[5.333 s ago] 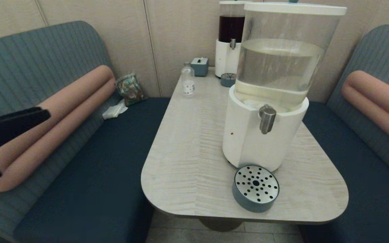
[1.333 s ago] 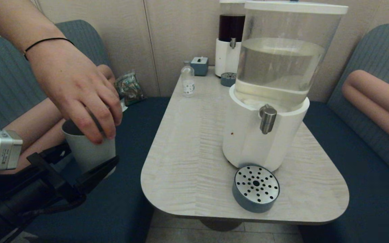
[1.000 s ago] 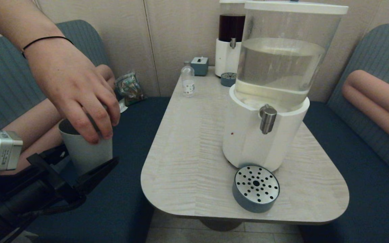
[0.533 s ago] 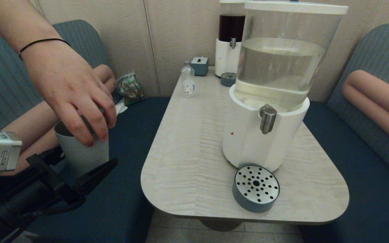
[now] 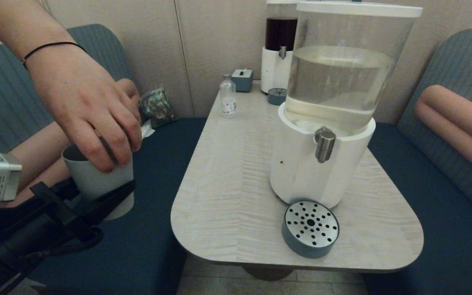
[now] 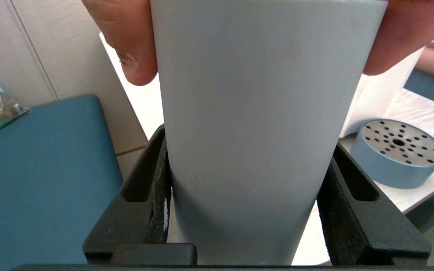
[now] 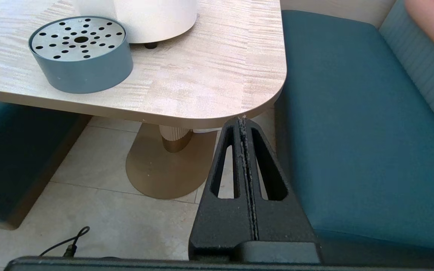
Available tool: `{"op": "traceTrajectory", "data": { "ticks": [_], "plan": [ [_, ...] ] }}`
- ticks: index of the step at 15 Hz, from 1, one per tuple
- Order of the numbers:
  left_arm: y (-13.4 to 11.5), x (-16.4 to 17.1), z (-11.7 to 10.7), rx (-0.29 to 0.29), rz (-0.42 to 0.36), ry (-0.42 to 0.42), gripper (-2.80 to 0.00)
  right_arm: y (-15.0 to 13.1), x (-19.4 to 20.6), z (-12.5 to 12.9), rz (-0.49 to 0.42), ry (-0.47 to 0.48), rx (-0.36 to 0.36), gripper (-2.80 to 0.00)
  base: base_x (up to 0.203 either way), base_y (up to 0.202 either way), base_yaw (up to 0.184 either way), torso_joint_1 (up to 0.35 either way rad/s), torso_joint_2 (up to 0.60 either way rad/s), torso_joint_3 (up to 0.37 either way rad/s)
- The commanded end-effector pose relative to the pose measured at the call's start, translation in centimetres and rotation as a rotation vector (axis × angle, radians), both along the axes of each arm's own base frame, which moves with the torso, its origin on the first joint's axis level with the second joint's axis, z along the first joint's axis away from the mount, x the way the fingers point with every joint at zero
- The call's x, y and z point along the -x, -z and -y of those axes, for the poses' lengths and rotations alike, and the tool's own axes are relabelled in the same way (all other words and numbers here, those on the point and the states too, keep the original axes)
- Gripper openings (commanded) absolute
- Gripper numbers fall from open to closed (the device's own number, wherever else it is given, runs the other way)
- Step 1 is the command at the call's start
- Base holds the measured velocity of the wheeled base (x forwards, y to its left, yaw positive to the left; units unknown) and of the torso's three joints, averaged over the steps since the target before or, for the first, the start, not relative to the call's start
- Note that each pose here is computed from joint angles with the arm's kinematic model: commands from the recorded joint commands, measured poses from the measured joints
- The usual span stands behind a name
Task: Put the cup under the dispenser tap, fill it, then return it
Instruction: Pick up the cup
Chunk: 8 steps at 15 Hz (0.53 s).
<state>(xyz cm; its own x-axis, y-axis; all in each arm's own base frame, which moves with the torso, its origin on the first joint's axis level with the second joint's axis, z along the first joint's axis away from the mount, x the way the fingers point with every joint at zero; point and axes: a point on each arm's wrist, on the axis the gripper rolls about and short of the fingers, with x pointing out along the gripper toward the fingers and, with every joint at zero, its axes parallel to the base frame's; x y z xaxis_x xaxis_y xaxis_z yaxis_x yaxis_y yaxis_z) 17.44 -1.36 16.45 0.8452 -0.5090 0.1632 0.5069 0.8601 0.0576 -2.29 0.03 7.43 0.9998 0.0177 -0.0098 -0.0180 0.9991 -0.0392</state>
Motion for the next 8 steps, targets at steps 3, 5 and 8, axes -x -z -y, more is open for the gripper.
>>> {"op": "traceTrajectory", "data": {
  "ticks": [3, 5, 8],
  "plan": [
    [-0.18, 0.24, 0.03, 0.005, 0.011, 0.017, -2.80, 0.00, 0.01, 0.00, 0.002, -0.001, 0.001, -2.80, 0.000, 0.000, 0.000, 0.000, 0.00, 0.000],
    [-0.25, 0.20, 0.10, 0.004, 0.009, 0.058, -2.80, 0.02, 0.01, 0.00, 0.001, -0.001, 0.001, -2.80, 0.000, 0.000, 0.000, 0.000, 0.00, 0.000],
    [-0.47, -0.17, 0.24, 0.000, 0.017, 0.086, -2.80, 0.02, 0.01, 0.00, 0.001, -0.001, 0.001, -2.80, 0.000, 0.000, 0.000, 0.000, 0.00, 0.000]
  ]
}}
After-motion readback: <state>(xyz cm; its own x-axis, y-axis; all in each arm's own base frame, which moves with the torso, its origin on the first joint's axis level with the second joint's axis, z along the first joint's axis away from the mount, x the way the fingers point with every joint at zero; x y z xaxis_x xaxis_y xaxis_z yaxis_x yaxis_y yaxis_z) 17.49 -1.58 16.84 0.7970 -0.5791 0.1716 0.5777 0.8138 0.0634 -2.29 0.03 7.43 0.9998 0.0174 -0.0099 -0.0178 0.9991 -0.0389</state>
